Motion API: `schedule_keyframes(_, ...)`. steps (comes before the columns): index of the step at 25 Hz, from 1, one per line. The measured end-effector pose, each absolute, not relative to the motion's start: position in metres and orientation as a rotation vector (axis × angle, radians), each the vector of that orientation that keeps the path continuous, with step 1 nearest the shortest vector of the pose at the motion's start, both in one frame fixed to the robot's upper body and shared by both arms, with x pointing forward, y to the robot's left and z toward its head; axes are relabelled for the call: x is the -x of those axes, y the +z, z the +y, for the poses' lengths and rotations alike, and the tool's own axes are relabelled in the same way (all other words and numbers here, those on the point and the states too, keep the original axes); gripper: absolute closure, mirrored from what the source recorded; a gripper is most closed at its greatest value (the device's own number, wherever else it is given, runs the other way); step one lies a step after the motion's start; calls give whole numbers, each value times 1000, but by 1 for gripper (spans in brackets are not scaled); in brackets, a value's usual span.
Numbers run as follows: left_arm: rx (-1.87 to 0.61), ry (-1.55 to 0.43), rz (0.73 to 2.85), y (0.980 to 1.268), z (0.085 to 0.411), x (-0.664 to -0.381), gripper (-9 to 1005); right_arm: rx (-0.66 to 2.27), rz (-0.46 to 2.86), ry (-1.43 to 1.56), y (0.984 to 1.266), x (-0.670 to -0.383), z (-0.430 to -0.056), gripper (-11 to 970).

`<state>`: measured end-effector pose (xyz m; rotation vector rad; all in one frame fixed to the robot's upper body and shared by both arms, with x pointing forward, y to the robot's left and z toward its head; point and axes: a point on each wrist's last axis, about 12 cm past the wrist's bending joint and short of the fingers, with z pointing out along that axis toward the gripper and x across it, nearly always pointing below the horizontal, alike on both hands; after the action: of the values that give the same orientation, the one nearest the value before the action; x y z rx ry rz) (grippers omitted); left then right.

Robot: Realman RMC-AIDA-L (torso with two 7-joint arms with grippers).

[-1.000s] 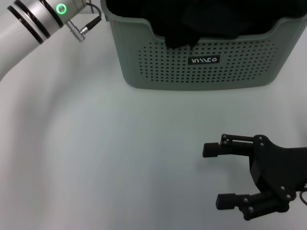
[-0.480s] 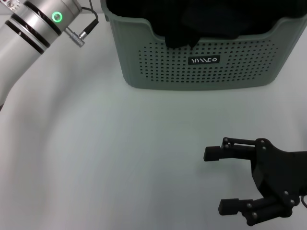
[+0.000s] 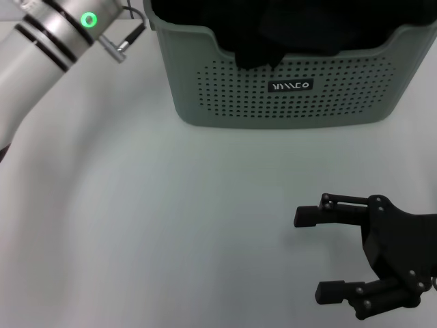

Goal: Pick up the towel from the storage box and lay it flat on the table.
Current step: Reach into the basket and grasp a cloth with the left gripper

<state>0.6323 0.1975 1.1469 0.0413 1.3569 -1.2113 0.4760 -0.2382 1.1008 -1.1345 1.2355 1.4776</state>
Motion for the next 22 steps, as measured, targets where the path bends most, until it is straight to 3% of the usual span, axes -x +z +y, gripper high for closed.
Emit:
schedule_keyframes(7,98,-1203,1326,1138,222,-625,938,1161,1214,1450,1104,-481,-236,105)
schedule_keyframes(12,130,-1168,1362,1131,226,-625,743,1181,1199,1448,1108,-487,-232,105)
schedule_keyframes(15,133,-1152,1402,1128,221,-629,512,1184,1200,1441,1108,-488,-231,105)
schedule_keyframes(22,109,-1150,1437,1133,206,-640,487,1179,1209,1430,1107,-489,-231,105)
